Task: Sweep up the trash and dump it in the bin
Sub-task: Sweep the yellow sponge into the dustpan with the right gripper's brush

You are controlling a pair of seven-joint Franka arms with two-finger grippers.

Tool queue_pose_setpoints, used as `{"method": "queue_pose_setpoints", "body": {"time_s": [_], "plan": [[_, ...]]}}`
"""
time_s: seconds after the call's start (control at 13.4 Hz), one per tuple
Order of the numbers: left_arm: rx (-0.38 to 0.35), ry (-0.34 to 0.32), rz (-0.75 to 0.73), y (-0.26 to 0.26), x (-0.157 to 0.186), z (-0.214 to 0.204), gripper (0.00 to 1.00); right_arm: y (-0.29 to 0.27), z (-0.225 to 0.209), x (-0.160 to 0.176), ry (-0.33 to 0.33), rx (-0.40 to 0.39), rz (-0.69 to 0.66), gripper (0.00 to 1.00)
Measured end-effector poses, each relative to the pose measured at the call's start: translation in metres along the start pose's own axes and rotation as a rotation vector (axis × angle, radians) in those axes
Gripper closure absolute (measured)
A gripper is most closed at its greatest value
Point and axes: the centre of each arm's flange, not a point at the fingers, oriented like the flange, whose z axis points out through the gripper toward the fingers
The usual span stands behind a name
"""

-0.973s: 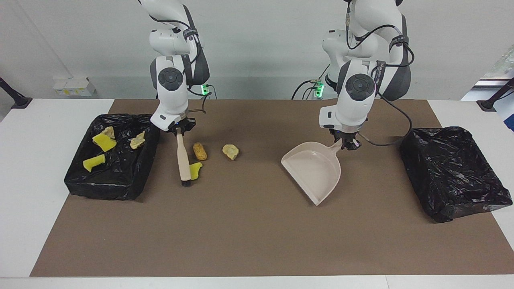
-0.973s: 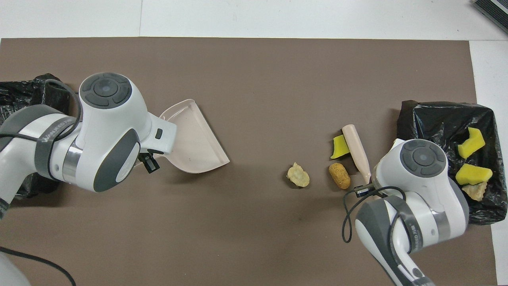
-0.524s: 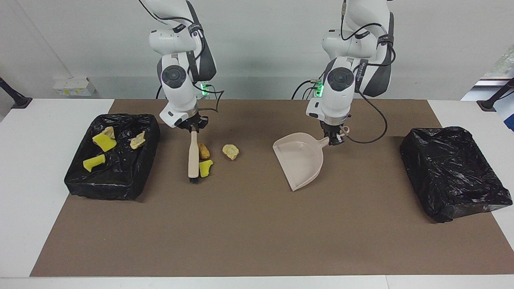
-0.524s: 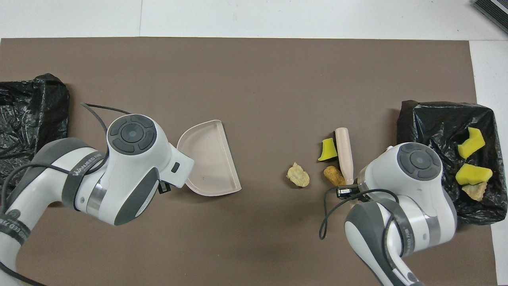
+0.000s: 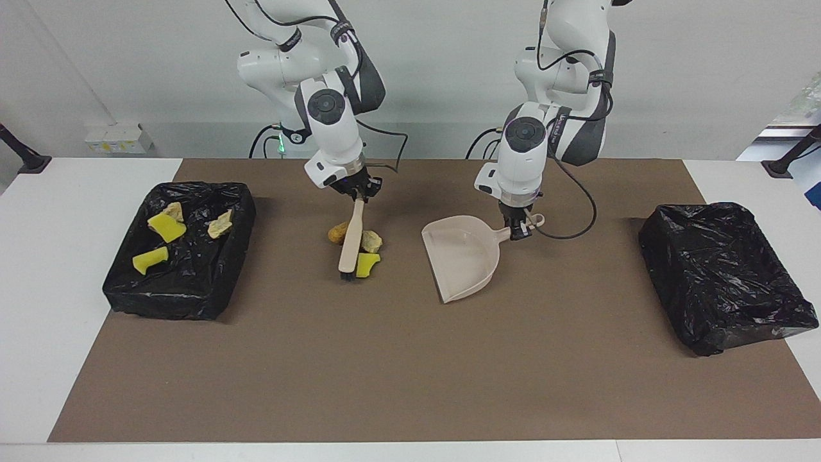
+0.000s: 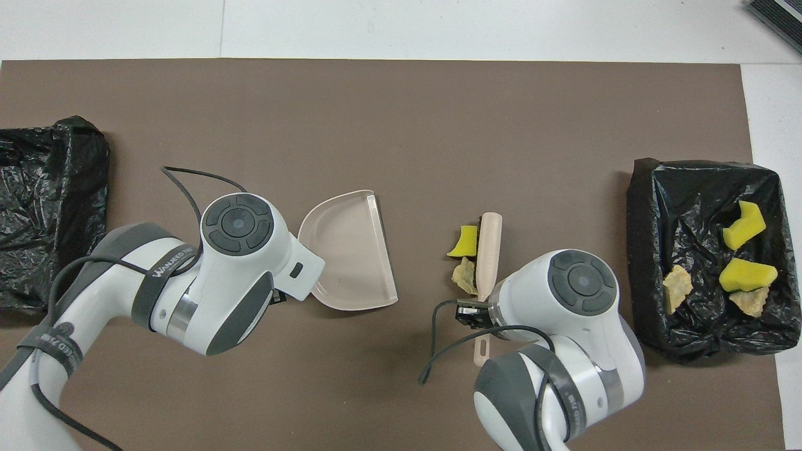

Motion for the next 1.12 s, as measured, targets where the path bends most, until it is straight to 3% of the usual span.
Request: {"method": "queue_pose_setpoints", "body": {"time_s": [0.3, 0.45, 0.6, 0.82, 1.12], "plan": [[0.001, 0.001, 0.002, 0.0, 0.0, 0.0, 0.67, -0.049, 0.004, -0.004, -0.028, 0.059, 0.0, 0.74], [-0.005, -0.004, 0.003, 0.0, 0.001, 0.004, 0.67, -0.066, 0.005, -0.01, -0.059, 0.095, -0.08, 0.74], [-0.015, -0.011, 0.004, 0.0, 0.001, 0.011, 0.67, -0.072, 0.004, -0.016, -0.129, 0.19, -0.184, 0.74], [-0.019, -0.015, 0.005, 0.001, 0.002, 0.012, 0.67, -0.073, -0.023, -0.009, -0.163, 0.328, -0.209, 0.74], [-0.024, -0.019, 0.005, 0.002, 0.001, 0.015, 0.67, -0.029, -0.079, -0.006, -0.209, 0.301, -0.201, 0.74]]}}
